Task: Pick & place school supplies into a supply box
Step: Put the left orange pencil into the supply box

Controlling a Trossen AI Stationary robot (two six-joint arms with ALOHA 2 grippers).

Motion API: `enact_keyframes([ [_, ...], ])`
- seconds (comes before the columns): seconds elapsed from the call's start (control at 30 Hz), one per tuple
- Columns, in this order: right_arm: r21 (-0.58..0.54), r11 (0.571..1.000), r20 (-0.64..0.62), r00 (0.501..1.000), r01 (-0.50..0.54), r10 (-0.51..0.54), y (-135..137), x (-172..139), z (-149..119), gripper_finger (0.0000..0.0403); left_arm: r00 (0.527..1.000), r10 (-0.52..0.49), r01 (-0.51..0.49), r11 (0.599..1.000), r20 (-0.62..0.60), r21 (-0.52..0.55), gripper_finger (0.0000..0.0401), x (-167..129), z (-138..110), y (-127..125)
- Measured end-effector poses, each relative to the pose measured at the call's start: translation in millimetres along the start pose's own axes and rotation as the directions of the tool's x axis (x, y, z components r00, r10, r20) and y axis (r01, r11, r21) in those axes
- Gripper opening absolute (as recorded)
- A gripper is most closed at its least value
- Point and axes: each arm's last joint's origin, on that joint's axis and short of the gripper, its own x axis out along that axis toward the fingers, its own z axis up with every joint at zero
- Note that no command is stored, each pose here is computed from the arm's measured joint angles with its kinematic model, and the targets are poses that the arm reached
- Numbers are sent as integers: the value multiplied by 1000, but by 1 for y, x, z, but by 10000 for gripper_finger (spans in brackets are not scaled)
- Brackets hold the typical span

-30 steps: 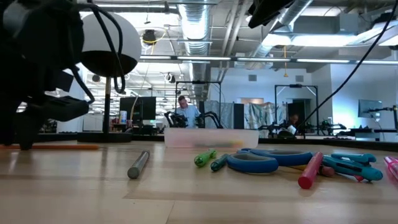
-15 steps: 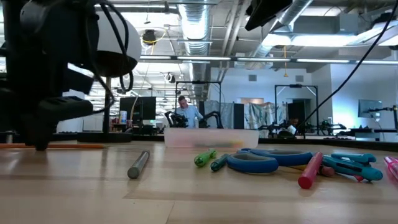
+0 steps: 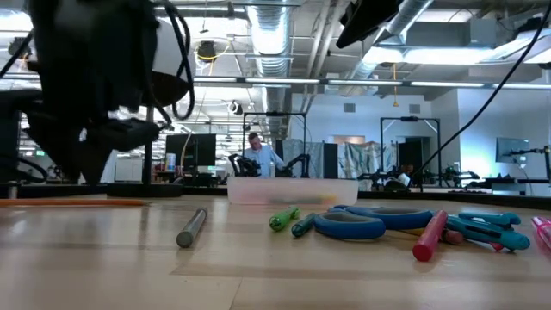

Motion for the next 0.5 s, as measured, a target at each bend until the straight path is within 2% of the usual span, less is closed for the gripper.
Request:
enact_keyframes([
  [0.23,-1,1000,12,1000,2,-2,0,0,1,72,995,-52,38,987,-87,-153,126,28,17,-6],
  [0.37,9,1000,-4,1000,-3,4,0,0,0,72,994,-55,41,989,-93,-145,125,30,22,-8],
  [0.5,16,1000,-9,1000,-5,5,1,0,-1,72,992,-68,60,995,-103,-74,125,32,23,-10],
])
